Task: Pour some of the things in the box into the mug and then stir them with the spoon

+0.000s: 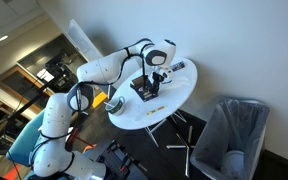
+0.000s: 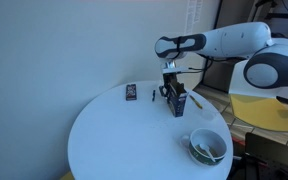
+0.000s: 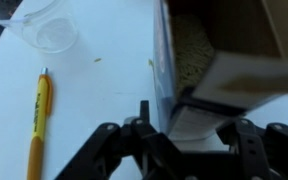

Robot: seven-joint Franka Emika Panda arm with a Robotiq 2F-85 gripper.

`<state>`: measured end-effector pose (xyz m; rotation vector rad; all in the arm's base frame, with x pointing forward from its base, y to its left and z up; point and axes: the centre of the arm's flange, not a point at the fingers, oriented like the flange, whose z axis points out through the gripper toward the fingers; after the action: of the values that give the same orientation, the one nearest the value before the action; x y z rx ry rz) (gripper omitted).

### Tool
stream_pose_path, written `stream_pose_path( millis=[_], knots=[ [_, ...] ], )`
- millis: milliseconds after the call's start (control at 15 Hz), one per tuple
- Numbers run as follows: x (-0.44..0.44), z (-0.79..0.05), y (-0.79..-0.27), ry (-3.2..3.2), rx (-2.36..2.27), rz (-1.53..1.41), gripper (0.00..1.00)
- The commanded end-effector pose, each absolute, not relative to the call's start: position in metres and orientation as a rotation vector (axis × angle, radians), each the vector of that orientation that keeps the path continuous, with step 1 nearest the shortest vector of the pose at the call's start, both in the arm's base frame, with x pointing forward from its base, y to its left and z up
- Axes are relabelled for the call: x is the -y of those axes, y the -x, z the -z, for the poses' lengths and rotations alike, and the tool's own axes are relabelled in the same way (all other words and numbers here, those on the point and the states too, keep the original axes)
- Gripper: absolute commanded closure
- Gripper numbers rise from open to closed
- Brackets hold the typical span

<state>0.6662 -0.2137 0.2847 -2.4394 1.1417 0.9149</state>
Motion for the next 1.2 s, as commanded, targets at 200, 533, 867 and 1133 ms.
stream_pose_path(
  millis=[200, 533, 867, 1133],
  knots=[
    [0.216, -0.301, -0.679, 2.484, -1.1, -0.929, 0.81],
    [0.197, -0.329, -0.667, 2.527, -1.072, -0.92, 0.89],
    [0.174, -0.376, -0.66, 2.602, -1.01, -0.887, 0.89],
    [0.145, -0.432, -0.643, 2.702, -0.977, -0.79, 0.89]
  ],
)
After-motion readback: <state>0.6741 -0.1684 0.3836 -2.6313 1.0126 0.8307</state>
